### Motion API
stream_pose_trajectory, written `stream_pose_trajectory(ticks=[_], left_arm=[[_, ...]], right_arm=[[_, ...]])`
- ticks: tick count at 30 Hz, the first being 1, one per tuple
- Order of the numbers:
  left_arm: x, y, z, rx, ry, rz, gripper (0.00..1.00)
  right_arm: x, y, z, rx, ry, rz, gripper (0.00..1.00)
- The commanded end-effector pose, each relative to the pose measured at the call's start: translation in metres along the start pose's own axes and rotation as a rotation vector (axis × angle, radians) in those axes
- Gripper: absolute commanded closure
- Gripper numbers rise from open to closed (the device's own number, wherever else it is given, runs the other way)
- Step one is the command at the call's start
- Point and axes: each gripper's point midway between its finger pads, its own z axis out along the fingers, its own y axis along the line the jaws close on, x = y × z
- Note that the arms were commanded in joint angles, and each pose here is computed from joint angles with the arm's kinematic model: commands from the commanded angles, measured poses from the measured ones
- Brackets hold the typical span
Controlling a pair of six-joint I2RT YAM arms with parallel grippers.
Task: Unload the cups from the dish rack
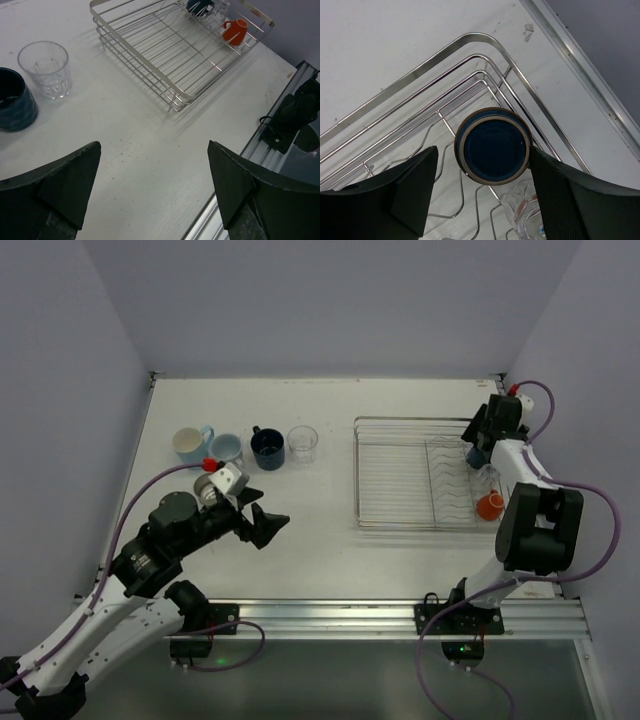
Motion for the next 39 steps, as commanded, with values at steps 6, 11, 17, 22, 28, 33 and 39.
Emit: stream_pose_trajectory(ticks=[6,11,17,22,28,33,39], left_arm=[[-0.004,0.003,0.003,-0.018,-0.007,0.016,0.08],[-0.002,0.006,0.005,-0.028,0.003,0.013,0.08],[-0.002,0.007,0.005,-0.033,0.004,0.012,0.08],[-0.001,0.008,0.006,-0.033,0.007,0.011,0.08],[-0.001,0.009,0.007,-0.037,0.010,0.009,0.08],[0.000,0.010,0.011,-0.036,0.023,0.005,0.08],[0.002,0.007,0.017,-0.017,0.035,-0.018,0.08]], right_arm=[[-0.014,0.001,0.016,0.033,-0.005,-0.035,0.23],[-0.012,0.002,0.022,0.043,0.017,-0.051,0.23],[0.000,-0.002,0.027,0.068,0.066,-0.054,0.27],[-0.007,0.001,0.020,0.047,0.031,-0.029,0.46],[-0.049,0.013,-0.012,-0.041,-0.114,0.029,0.67],[-0.084,0.025,-0.053,-0.148,-0.236,0.102,0.71],[-0.094,0.029,-0.096,-0.241,-0.293,0.175,0.72]])
